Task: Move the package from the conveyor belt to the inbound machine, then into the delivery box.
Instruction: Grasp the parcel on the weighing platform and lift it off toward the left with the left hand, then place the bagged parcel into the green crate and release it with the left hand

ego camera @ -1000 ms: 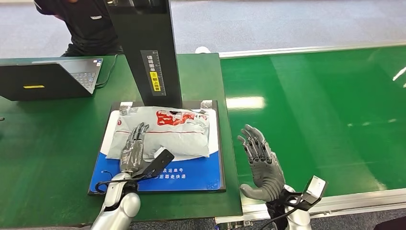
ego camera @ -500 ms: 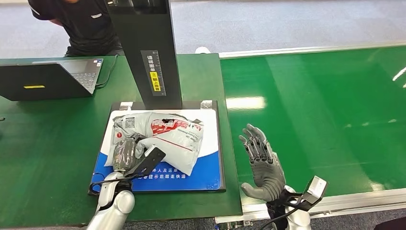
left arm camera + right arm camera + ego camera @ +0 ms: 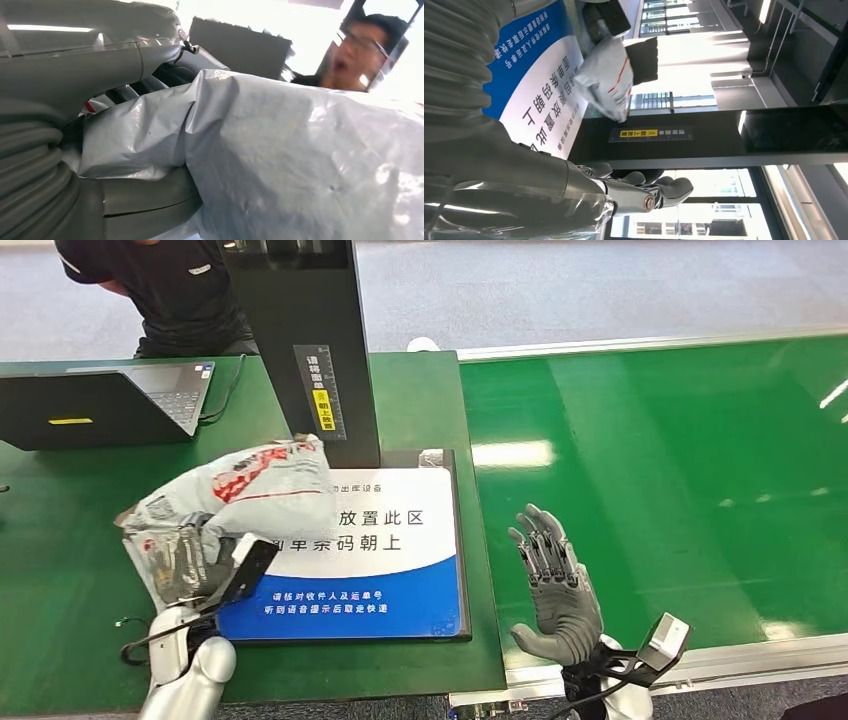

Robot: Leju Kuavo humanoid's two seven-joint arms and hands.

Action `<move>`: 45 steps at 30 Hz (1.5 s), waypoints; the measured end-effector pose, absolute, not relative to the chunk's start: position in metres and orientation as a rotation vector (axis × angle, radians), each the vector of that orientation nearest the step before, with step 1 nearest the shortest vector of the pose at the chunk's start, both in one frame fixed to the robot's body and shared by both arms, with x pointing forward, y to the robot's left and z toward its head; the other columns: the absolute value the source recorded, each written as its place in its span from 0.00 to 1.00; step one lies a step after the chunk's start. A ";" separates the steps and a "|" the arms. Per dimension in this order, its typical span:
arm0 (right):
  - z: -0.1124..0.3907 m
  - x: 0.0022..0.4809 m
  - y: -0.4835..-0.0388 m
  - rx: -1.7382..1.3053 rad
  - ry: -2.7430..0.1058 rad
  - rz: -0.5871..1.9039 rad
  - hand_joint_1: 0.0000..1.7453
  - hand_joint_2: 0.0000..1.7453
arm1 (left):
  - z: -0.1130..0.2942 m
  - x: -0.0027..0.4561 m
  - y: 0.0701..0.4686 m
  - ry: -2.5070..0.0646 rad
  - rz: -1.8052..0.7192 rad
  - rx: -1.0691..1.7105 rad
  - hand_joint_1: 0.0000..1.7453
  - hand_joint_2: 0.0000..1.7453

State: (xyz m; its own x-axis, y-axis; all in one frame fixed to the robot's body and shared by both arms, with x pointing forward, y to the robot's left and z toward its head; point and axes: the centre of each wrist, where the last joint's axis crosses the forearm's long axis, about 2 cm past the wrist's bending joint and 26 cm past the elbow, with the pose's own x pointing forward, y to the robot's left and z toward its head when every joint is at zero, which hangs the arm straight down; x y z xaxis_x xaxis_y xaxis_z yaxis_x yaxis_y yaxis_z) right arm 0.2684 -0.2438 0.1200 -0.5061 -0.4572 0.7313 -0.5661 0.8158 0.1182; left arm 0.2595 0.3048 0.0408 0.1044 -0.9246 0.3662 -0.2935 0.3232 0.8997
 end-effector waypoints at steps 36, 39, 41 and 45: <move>0.114 0.260 -0.250 0.727 -2.168 0.141 0.00 1.00 | 0.073 0.197 0.499 -1.023 -0.251 1.778 0.00 1.00; 0.114 0.260 -0.250 0.727 -2.168 0.142 0.00 1.00 | 0.074 0.195 0.497 -1.023 -0.228 1.785 0.00 1.00; 0.114 0.260 -0.250 0.727 -2.168 0.142 0.00 1.00 | 0.074 0.195 0.496 -1.020 -0.212 1.786 0.00 1.00; 0.114 0.260 -0.250 0.728 -2.169 0.142 0.00 1.00 | 0.074 0.195 0.493 -1.022 -0.199 1.786 0.00 1.00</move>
State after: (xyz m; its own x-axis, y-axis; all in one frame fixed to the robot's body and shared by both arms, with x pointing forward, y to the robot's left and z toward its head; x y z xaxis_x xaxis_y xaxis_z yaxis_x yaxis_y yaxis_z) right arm 0.2599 -0.2500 0.1137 -0.4928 -0.4522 0.7434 -0.5451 0.8263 0.1413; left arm 0.1946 0.4928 0.0737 0.6257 -0.7150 0.3118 -0.5458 -0.1158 0.8299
